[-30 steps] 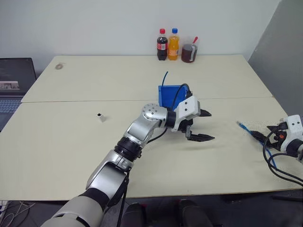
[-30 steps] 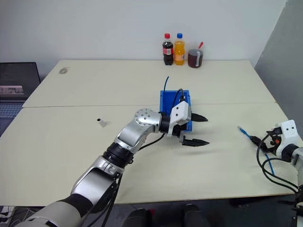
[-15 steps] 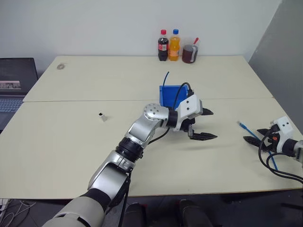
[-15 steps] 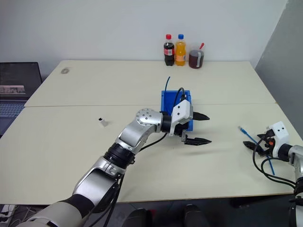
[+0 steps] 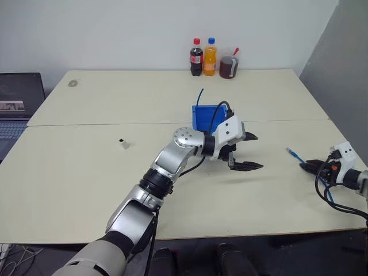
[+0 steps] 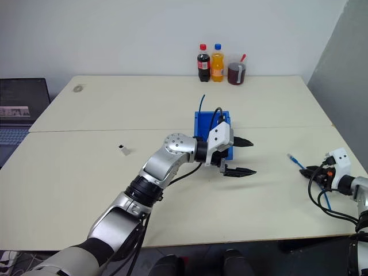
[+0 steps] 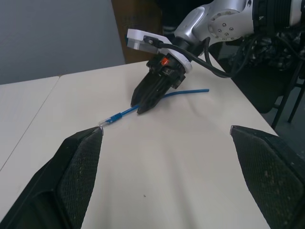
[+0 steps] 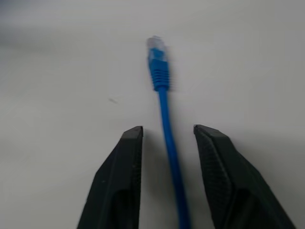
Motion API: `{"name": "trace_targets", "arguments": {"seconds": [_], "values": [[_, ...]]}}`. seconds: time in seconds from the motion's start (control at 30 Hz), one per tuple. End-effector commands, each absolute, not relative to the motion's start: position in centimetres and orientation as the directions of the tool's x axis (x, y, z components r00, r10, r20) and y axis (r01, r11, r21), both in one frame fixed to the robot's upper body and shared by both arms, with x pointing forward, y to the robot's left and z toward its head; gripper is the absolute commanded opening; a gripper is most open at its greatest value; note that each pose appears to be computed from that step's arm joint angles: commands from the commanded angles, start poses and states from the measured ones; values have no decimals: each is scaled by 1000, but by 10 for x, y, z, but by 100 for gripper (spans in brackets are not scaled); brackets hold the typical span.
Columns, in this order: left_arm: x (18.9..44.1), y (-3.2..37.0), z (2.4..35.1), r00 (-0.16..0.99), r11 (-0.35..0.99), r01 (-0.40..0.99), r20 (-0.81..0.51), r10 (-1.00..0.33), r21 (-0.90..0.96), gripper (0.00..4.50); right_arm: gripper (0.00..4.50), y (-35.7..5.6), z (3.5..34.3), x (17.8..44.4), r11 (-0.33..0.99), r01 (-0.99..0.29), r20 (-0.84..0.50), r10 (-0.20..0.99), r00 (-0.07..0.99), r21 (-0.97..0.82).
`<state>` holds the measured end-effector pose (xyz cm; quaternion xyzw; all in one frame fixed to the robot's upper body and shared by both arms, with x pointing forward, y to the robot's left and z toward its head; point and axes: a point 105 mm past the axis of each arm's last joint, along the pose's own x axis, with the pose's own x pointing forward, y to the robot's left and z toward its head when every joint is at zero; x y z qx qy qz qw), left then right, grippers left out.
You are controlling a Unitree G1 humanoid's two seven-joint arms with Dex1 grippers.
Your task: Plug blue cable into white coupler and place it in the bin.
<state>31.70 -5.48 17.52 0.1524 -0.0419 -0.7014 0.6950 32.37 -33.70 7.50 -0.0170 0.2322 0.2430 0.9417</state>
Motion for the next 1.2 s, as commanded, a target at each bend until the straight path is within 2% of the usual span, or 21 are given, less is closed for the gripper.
{"name": "trace_targets", "arguments": {"seconds": [0.03, 0.13, 0.23, 0.4, 0.47, 0.6, 0.7, 0.83, 1.0, 1.1, 1.2], "values": [[312, -52, 194, 13, -16, 956, -97, -995, 293, 450, 54, -317, 75, 323, 840, -527, -430, 527, 733, 130], [315, -47, 193, 40, 9, 955, -99, -994, 297, 450, 3, -310, 76, 323, 838, -530, -415, 532, 738, 131], [321, -35, 197, 81, 47, 949, -98, -992, 311, 450, 3, -310, 77, 322, 850, -520, -415, 503, 758, 82], [331, 27, 210, 195, 145, 929, -120, -973, 340, 450, 3, -280, 106, 313, 776, -630, -393, 570, 721, -29], [328, 73, 216, 270, 211, 922, -149, -951, 323, 450, 3, -243, 126, 308, 675, -734, -384, 661, 644, -69], [303, 125, 212, 338, 275, 923, -225, -914, 268, 450, 3, -188, 139, 299, 512, -851, -389, 764, 514, -118], [262, 157, 181, 357, 306, 932, -347, -867, 193, 450, 3, -129, 138, 298, 352, -923, -370, 846, 384, -155], [209, 173, 137, 435, 442, 894, -376, -819, 72, 450, 3, -70, 109, 299, 139, -966, -435, 872, 224, -219], [175, 171, 107, 666, 690, 722, -316, -676, 47, 450, 3, -29, 74, 311, -10, -970, -517, 847, 122, -245], [169, 174, 107, 790, 810, 585, -264, -554, 51, 450, 3, -27, 59, 313, -76, -965, -563, 822, 82, -252], [164, 176, 102, 843, 865, 501, -254, -475, 44, 450, 3, -31, 47, 312, -108, -964, -588, 807, 57, -242]]}}
